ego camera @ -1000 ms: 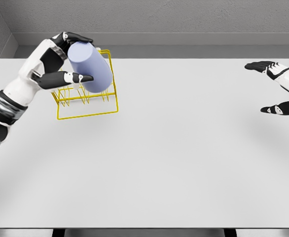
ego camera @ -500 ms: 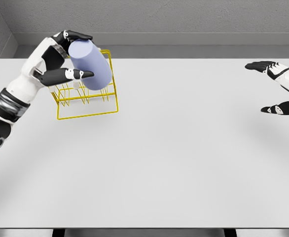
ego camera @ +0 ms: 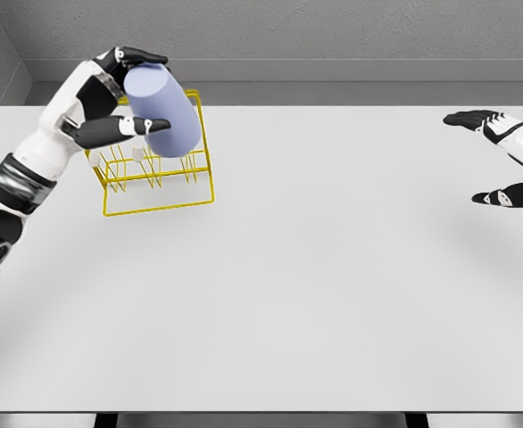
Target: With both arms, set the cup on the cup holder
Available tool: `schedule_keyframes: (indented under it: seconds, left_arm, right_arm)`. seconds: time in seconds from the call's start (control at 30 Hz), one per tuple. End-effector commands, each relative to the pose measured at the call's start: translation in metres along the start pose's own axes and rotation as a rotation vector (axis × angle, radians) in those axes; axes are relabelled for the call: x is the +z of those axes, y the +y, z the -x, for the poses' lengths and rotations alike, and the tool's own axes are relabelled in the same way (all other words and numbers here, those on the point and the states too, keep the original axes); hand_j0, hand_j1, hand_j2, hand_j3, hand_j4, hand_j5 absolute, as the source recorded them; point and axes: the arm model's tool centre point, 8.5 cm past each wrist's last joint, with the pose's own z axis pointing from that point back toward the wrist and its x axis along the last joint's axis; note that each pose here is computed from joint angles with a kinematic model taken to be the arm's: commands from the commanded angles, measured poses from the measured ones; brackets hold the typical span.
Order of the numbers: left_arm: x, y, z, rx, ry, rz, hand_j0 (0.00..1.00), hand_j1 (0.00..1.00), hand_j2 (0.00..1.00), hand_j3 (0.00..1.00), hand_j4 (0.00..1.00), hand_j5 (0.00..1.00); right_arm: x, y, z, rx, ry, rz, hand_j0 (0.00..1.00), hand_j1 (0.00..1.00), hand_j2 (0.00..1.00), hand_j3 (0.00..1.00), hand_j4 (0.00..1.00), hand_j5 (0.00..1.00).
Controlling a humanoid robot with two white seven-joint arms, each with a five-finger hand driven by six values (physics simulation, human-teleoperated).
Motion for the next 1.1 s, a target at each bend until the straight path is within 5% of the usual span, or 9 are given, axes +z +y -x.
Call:
schedule_keyframes:
  seconds: [0.0,0.17,0.6,0.87,1.07]
  left_arm:
    - [-0.001,-0.003,0.006,0.011,0.007,-0.002,0.62,0.62,0.62,0.62,0.62,0.62]
    - [-0.003,-0.007,0.009,0.007,0.006,0.002,0.71,0.71,0.71,0.71,0.71,0.71]
    - [-0.002,0.001,0.015,-0.002,0.027,-0.019,0.72,0.72,0.72,0.72,0.72,0.72]
    - [-0.004,-0.001,0.021,-0.029,0.038,-0.013,0.99,0.99,0.99,0.99,0.99,0.99]
    - [-0.009,-0.001,0.017,-0.030,0.023,-0.014,1.00,1.00,1.00,1.00,1.00,1.00]
  right_arm:
    - [0.000,-0.001,0.000,-0.006,0.000,0.004,1.00,1.00,1.00,1.00,1.00,1.00]
    - [0.000,-0.001,0.000,-0.006,0.000,0.004,1.00,1.00,1.00,1.00,1.00,1.00]
    - [0.000,-0.001,0.000,-0.006,0.000,0.004,1.00,1.00,1.00,1.00,1.00,1.00]
    - [0.000,0.000,0.001,-0.008,0.001,0.005,1.00,1.00,1.00,1.00,1.00,1.00]
    - [0.000,0.000,0.001,-0.009,0.002,0.005,1.00,1.00,1.00,1.00,1.00,1.00]
